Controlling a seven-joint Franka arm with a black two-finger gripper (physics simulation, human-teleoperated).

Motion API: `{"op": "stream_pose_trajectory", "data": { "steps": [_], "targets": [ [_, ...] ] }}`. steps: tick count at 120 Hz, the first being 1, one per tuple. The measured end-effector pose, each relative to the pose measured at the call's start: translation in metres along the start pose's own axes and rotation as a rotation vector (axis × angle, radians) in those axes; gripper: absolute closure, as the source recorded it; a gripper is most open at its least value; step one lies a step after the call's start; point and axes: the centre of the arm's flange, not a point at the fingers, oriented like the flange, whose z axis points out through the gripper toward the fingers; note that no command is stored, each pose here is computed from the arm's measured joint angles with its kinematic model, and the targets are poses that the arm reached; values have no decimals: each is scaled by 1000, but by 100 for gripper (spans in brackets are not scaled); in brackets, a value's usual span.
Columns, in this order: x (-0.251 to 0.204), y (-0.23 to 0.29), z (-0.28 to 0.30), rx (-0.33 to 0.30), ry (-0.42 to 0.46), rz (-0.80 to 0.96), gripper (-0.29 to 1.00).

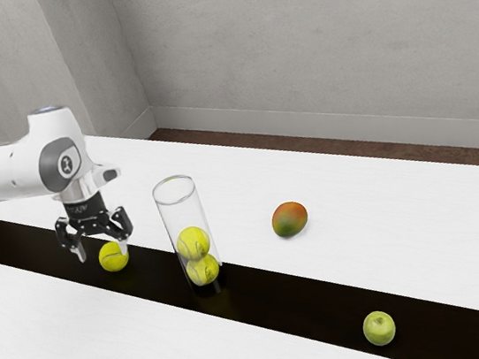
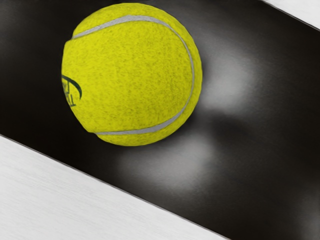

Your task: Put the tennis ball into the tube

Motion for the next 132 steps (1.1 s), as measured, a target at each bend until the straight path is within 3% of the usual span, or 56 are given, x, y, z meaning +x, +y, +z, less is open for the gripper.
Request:
{"op": "stream_pose_trajectory", "data": {
  "steps": [44, 132],
  "targets": [
    [38, -6, 28, -20, 36, 99, 0],
    [64, -22, 56, -83, 33, 242, 0]
  ]
}}
